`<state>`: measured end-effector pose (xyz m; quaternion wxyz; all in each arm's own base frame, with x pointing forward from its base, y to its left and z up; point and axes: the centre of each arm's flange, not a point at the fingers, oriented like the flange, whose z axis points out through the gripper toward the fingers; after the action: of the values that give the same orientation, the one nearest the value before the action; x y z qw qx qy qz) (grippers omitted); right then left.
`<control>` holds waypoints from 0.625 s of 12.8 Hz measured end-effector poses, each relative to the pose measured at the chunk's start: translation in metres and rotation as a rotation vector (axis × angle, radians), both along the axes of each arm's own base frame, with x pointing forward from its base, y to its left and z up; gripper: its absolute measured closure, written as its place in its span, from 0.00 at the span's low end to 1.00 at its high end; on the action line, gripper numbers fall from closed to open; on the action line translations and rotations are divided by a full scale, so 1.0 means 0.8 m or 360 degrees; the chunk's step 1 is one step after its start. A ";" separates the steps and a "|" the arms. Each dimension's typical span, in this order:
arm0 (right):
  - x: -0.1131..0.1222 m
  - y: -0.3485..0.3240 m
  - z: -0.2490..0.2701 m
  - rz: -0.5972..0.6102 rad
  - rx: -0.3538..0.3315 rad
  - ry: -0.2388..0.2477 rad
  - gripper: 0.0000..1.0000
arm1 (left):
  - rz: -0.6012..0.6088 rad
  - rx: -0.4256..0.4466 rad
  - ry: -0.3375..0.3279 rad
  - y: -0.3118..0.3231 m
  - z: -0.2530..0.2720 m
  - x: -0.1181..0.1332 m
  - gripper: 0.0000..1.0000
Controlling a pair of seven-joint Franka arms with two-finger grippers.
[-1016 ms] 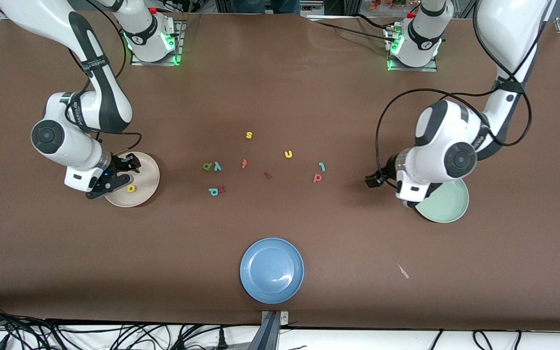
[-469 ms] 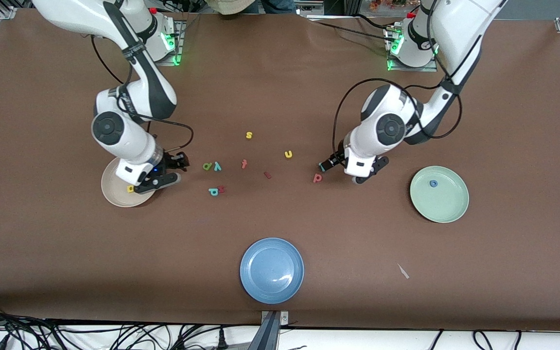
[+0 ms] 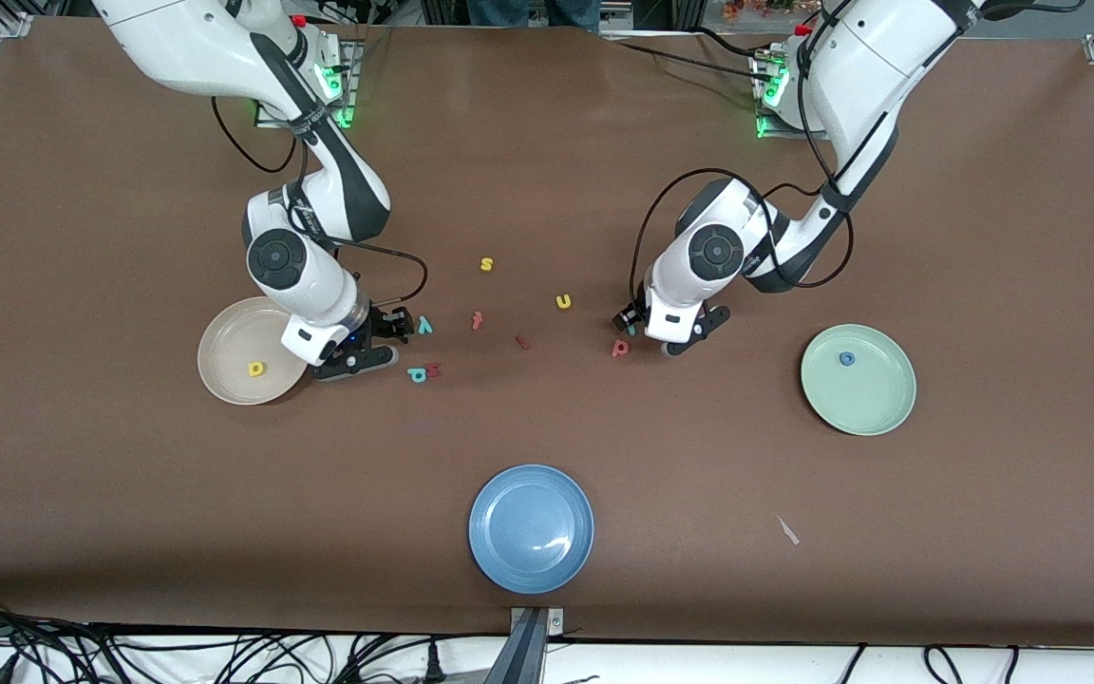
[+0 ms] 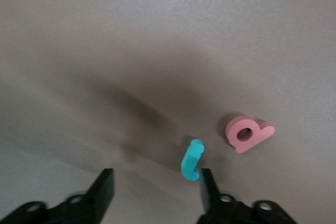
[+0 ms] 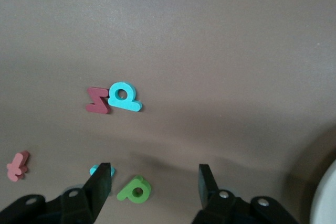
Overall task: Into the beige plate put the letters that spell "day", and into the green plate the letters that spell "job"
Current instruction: 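Move the right gripper back to the letters while the left gripper follows, then grasp the green p with the right gripper while the left grasps cyan i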
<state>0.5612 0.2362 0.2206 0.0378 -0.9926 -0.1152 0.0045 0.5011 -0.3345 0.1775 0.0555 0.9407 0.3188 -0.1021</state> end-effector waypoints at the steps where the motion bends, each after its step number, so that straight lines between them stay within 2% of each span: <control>1: 0.000 0.000 -0.002 -0.0006 0.0002 -0.0004 0.24 | 0.0006 -0.0009 -0.0012 -0.001 0.001 0.003 0.30; 3: -0.006 -0.002 -0.011 -0.0012 0.0009 -0.0021 0.24 | 0.0011 -0.0018 -0.0028 -0.002 0.005 0.007 0.30; 8: -0.046 -0.007 -0.052 -0.0059 0.0016 -0.0036 0.24 | -0.0012 -0.0021 -0.0047 -0.007 -0.004 0.005 0.32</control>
<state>0.5247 0.2308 0.1793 0.0416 -0.9944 -0.0973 -0.0080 0.5054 -0.3403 0.1743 0.0661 0.9429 0.3136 -0.0906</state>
